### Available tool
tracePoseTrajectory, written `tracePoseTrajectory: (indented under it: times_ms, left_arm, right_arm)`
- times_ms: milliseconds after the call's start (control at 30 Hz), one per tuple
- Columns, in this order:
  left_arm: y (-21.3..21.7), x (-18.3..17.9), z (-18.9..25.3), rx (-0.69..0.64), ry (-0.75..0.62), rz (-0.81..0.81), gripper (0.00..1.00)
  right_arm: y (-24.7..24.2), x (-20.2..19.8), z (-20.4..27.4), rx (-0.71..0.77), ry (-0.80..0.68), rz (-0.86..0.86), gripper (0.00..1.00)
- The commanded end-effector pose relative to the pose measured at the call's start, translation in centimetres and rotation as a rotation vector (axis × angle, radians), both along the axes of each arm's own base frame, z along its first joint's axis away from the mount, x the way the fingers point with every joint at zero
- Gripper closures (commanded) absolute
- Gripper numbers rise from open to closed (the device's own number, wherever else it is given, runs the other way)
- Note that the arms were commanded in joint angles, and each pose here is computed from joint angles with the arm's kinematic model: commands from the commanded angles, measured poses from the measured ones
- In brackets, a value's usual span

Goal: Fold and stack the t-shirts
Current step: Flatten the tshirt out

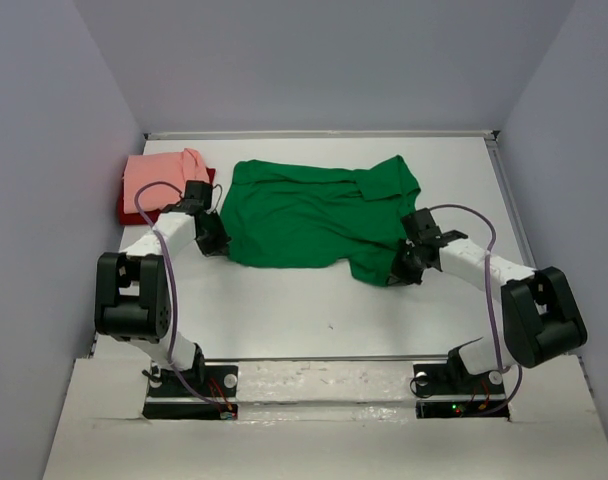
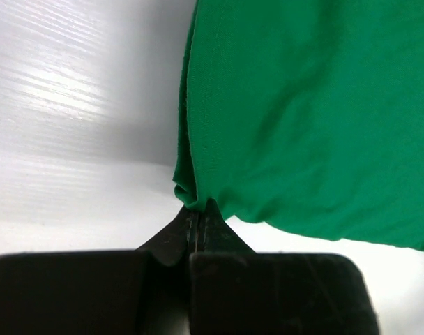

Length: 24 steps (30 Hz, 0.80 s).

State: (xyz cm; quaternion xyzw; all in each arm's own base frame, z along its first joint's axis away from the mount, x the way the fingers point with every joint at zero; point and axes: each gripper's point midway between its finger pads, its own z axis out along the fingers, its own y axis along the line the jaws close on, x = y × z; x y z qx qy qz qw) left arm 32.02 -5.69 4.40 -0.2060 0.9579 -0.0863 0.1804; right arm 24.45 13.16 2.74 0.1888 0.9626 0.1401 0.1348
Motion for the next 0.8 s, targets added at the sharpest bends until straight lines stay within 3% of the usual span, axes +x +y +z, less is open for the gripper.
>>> tracePoseTrajectory:
  times_ms: [0,167,400,767]
  left_arm:
    - [-0.7,0.7,4.8,0.039,-0.129,-0.035,1.00]
    - [0.5,0.8,9.1,0.142,-0.219,-0.022,1.00]
    - [1.8,1.3,17.2,0.191,-0.380,0.004,1.00]
    - [1.1,3.0,27.2,0.161,-0.602,-0.028,1.00]
  right_arm:
    - [-1.9,3.2,3.4,-0.154,-0.127,-0.067,1.00]
    - [-4.6,5.3,7.8,-0.312,-0.207,-0.103,1.00]
    - [-6.3,9.3,16.0,-0.441,-0.343,-0.133,1.00]
    - [-9.9,13.1,24.5,-0.560,-0.475,-0.191,1.00]
